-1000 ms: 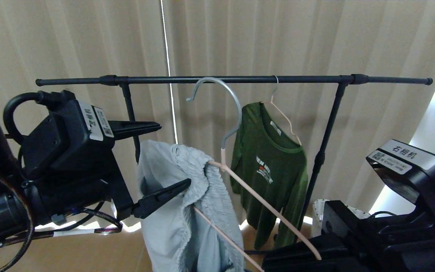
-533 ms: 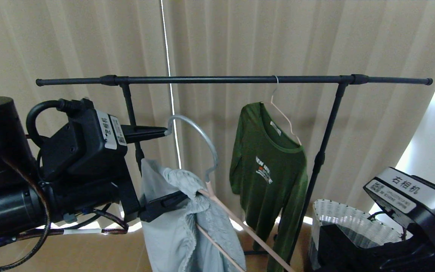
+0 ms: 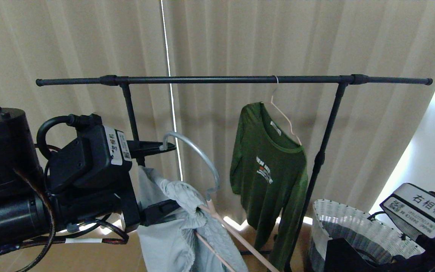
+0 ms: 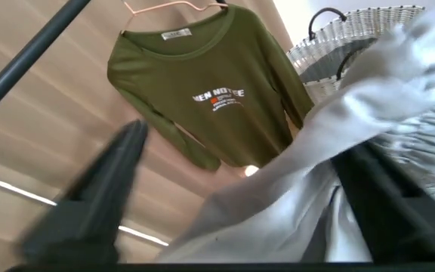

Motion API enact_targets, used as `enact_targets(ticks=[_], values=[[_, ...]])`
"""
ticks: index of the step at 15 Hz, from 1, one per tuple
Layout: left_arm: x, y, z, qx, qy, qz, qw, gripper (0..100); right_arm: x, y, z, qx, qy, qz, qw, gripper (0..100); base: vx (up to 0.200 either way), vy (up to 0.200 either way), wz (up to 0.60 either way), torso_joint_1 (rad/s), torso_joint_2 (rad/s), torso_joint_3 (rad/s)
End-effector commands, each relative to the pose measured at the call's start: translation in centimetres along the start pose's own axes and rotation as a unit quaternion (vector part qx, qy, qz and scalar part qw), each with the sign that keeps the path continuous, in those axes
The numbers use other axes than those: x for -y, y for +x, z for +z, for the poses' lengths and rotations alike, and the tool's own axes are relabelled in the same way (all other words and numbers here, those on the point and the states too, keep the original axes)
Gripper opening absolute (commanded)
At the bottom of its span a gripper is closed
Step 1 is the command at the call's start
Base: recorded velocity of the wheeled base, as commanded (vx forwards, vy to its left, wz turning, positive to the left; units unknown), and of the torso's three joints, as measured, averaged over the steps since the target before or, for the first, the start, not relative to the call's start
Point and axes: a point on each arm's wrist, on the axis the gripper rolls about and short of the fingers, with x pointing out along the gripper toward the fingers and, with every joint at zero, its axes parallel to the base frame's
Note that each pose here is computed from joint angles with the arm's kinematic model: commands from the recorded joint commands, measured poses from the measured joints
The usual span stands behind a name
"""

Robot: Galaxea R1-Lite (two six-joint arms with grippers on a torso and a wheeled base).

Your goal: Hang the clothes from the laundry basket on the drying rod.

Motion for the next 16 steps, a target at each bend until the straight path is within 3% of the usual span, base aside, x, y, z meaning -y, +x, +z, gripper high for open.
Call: enact_targets(ticks=[1, 9, 10, 14, 16], values=[[0.0, 0.1, 0.0, 0.0, 0.0, -0.001, 1.0, 0, -0.1, 0.0, 0.1, 0.002, -0.002, 0.001, 1.0, 0, 0.0, 0.0, 0.0, 0.0, 0.0, 0.0], [0.1, -0.1, 0.0, 0.0, -0.002, 0.0, 1.0, 0, -0.4, -0.2, 0.3, 0.007, -0.006, 0.002, 1.0, 0, 0.0, 0.0, 0.0, 0.0, 0.0, 0.0], [0.1, -0.2, 0.0, 0.0, -0.002, 0.001, 1.0, 0, -0.5, -0.5, 0.3, 0.008, -0.008, 0.001, 0.9999, 100, 0.0, 0.0, 0.0, 0.0, 0.0, 0.0], [-0.1, -0.3, 0.1, -0.002, -0.003, 0.009, 1.0, 0, -0.4, -2.4, 0.4, 0.027, -0.012, -0.036, 0.9989, 100, 0.0, 0.0, 0.0, 0.0, 0.0, 0.0], [-0.3, -0.2, -0.1, -0.033, -0.003, 0.048, 0.9983, 0, 0.4, -4.8, 0.6, 0.052, -0.012, -0.096, 0.9939, 100, 0.0, 0.0, 0.0, 0.0, 0.0, 0.0]])
